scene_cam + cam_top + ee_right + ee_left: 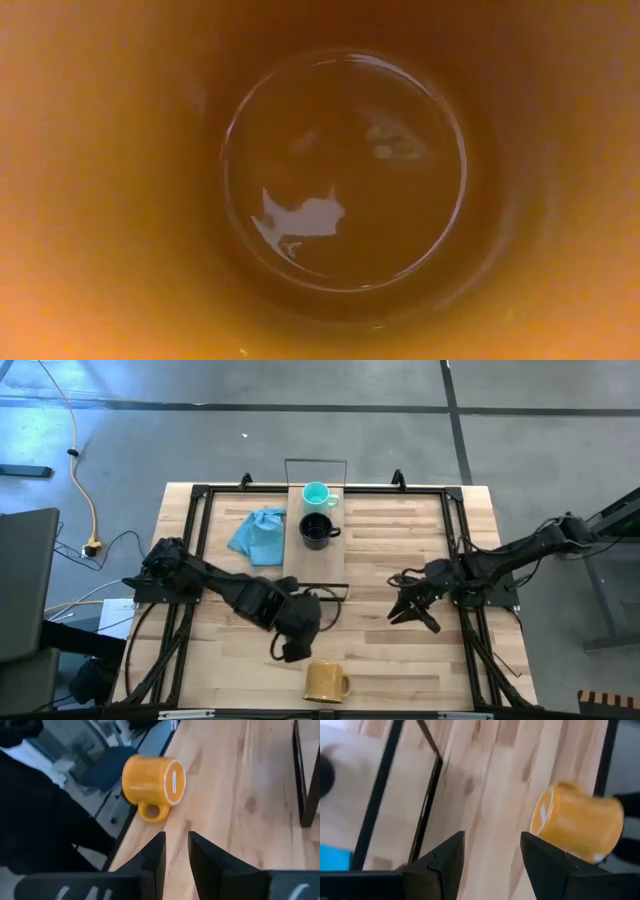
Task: Stack small to large cups/mugs on shelf
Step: Put the yellow mug on the shelf
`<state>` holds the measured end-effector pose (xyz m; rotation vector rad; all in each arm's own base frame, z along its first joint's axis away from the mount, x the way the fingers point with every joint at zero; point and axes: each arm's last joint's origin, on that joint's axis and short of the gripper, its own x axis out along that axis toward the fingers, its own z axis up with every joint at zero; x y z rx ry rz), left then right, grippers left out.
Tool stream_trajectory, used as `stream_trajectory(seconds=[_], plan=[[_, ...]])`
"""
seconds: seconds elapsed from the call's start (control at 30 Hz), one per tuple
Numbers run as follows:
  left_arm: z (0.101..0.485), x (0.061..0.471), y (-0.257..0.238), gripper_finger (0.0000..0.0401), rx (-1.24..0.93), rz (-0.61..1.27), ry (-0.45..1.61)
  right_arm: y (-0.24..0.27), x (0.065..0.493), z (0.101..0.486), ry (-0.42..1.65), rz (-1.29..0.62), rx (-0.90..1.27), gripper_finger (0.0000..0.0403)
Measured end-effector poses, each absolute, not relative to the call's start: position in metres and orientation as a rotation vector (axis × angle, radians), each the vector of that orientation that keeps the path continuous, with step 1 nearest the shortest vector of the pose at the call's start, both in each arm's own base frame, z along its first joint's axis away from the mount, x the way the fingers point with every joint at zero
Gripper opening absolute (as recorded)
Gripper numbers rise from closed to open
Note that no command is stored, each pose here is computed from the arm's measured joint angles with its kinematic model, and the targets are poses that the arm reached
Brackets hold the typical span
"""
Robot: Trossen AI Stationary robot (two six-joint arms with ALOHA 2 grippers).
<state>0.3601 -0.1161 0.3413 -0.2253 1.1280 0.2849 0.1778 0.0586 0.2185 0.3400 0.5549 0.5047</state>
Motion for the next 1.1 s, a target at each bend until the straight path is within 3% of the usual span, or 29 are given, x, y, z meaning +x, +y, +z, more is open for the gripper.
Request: stream_trajectory(seconds=[0.27,0.57,0.83,1.1], plan=[[0.34,0.336,-0.158,0.0182,-0.167,0.246,1.175,0.09,0.171,0.223,0.514,0.451,0.417,0.0071],[0.346,0.328,-0.191,0.0182,-0.283,0.308,1.003,0.133,0.171,0.206,0.559,0.579,0.385,0.0071],[0.348,0.329,-0.194,0.0182,-0.424,0.401,0.917,0.169,0.176,0.18,0.537,0.664,0.276,0.0071],[0.349,0.328,-0.198,0.0182,-0.48,0.448,0.864,0.193,0.19,0.164,0.486,0.58,0.108,0.0071]])
